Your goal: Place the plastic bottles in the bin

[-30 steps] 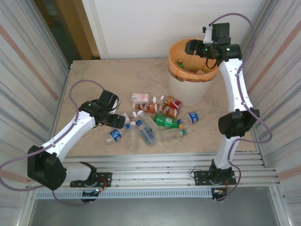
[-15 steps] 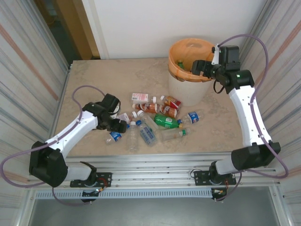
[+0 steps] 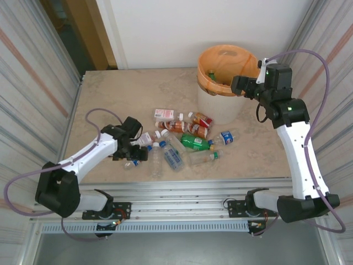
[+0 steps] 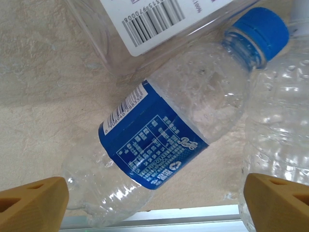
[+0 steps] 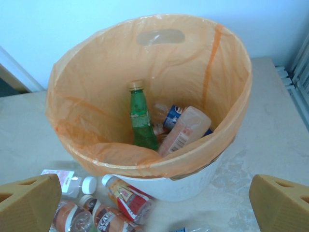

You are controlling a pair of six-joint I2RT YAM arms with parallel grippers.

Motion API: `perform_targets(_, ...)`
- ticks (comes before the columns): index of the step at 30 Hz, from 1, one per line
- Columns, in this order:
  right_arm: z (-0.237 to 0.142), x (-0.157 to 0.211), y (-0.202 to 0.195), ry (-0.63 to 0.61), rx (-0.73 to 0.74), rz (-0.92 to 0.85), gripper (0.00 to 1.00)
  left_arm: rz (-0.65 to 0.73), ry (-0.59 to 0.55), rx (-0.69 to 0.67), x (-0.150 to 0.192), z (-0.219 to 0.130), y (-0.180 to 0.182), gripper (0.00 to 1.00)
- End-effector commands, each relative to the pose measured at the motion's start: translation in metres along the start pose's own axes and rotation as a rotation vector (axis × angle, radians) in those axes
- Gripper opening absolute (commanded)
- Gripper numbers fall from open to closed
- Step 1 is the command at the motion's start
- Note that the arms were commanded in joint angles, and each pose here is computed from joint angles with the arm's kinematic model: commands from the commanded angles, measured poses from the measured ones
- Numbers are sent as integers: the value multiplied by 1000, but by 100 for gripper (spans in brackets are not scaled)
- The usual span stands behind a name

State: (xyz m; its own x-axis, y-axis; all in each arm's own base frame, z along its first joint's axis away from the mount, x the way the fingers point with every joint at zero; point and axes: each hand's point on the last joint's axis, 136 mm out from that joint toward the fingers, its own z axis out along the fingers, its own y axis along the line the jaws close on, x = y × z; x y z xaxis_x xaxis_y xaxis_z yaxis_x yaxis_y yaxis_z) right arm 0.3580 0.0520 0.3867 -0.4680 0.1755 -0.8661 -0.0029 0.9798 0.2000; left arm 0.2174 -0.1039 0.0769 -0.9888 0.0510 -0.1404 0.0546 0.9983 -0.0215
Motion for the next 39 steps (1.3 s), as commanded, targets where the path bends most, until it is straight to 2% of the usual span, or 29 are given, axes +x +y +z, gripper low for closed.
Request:
perform_targets(1,-6,-6,-1,-35,10,24,98,-15,-2,-43,-8,4,3,96)
perform_targets(7,-6,-5,-2,-35,19,22,98,-3,40,-71,-12,18,2,96)
perform_targets(23,-3,-5,2,-33,9,16,98,-8,92,-134,-18,45,7,86)
perform_targets(36,1,-3,4,-23,9,10,98,3,88,-117,-33,56,-2,97)
perform_targets(39,1,-4,4,-25,8,10,98,2,89,-114,-34,57,-3,96)
